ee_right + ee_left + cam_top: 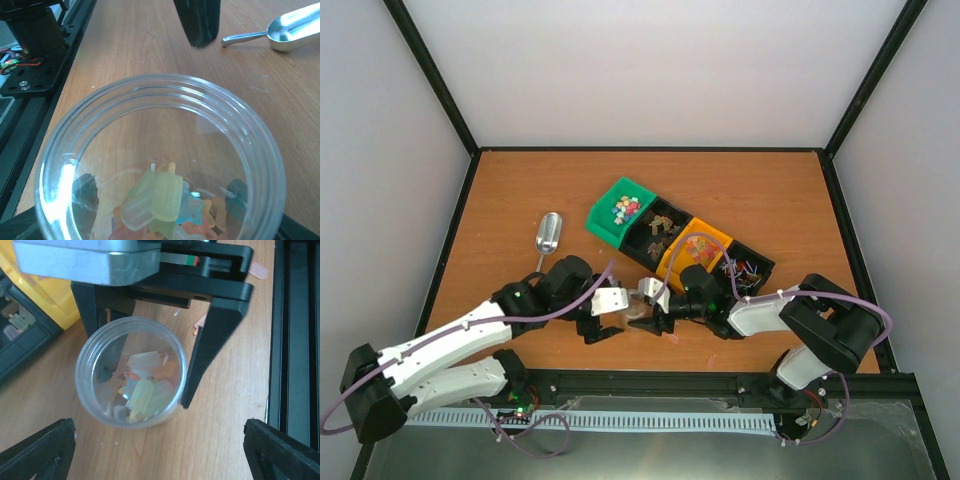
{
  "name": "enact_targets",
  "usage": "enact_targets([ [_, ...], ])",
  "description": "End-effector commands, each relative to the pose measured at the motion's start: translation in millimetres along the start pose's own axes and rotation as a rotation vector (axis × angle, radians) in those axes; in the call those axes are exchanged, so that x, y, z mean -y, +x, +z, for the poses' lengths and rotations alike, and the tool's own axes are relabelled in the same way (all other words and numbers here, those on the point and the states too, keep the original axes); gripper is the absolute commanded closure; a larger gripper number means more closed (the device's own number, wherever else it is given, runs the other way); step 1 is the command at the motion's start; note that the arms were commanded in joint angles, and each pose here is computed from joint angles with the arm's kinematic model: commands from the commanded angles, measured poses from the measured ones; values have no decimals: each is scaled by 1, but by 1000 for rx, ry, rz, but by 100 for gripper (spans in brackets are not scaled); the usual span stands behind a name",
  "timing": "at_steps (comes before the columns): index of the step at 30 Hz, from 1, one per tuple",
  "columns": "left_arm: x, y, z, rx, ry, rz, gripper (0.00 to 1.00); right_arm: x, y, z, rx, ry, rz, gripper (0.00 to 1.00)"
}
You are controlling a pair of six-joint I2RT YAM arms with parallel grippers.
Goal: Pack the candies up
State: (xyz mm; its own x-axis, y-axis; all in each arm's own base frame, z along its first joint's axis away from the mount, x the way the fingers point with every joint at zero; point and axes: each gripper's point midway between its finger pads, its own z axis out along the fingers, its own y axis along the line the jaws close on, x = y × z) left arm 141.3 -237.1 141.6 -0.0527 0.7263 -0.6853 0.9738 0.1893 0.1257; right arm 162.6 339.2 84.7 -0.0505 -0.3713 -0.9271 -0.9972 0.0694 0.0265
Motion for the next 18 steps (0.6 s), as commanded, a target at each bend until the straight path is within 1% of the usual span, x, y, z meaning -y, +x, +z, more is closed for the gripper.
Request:
enact_targets([
  [1,-16,-23,10,42,-24,-150,7,6,-2,2,14,55,-13,43],
  [3,-25,-30,15,58,-45,-167,7,6,-2,3,13,60,-11,42],
  [7,-24,-44,19,108,-14,-166,11,6,0,3,9,63,-12,42],
  [16,-23,-45,27,131,-7,-123,16,5,0,4,10,53,-11,42],
  [18,-19,-42,29,123,8,-105,22,4,0,4,10,50,-12,42],
])
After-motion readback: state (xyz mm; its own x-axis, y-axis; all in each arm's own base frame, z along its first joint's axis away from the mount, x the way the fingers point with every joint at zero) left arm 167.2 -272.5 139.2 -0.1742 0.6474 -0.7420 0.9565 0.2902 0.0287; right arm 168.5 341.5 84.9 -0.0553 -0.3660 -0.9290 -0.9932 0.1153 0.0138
